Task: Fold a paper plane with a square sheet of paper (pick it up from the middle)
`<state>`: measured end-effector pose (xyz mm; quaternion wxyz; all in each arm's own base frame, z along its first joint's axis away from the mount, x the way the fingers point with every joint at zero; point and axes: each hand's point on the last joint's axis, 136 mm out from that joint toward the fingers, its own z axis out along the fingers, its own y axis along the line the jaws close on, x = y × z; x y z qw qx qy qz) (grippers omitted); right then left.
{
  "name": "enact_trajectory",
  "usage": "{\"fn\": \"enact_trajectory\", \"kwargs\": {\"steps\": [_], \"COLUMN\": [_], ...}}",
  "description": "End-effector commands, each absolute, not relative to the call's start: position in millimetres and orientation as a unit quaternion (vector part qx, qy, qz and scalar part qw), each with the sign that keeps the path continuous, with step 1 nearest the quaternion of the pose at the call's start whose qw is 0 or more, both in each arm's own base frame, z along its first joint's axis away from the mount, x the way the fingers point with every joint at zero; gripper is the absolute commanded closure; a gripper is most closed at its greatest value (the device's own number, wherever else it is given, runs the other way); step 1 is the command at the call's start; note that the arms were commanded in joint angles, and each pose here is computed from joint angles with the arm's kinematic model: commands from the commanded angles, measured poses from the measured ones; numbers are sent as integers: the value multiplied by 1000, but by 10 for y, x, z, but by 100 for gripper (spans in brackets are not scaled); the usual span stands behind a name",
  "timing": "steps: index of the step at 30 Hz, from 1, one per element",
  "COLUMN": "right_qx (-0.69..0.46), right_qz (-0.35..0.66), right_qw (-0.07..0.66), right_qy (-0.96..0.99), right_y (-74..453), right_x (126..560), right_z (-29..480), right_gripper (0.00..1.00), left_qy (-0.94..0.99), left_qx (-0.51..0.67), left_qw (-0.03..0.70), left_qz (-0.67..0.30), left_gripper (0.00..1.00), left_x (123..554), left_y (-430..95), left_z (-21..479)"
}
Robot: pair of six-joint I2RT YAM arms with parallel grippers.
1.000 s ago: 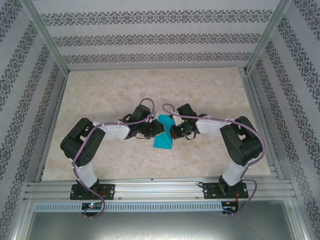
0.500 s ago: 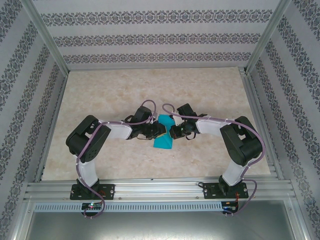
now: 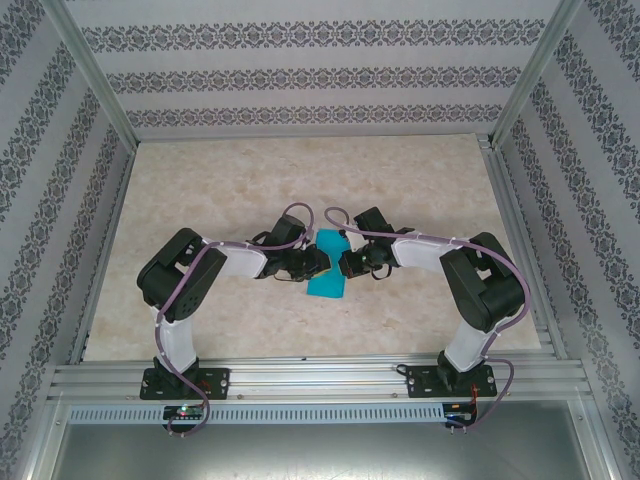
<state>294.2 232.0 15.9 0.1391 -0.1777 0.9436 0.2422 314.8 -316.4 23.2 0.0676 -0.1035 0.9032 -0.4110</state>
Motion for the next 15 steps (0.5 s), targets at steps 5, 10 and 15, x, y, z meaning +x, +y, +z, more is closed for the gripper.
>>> {"fn": "enact_trajectory", "kwargs": {"steps": [5,10,15], "right_qx": [-166,-148,-113], "right_qz": [236,247,248], "right_qw": [132,164,202], "right_qy": [948,943,941], "right_y": [2295,2250,2130], "right_x": [2937,3006,2982], "right_z": [180,482,750], "right_gripper": [84,68,59], "left_qy": [927,928,928], "left_qx": [-102,-98,-96], "left_qw": [46,47,48], "left_qz": [-358,-356,-358], "left_gripper": [80,80,81], "left_x": [2976,2971,2975], "left_y": [-3063,-3062,-3076], "left_z": [-105,-100,-73]}}
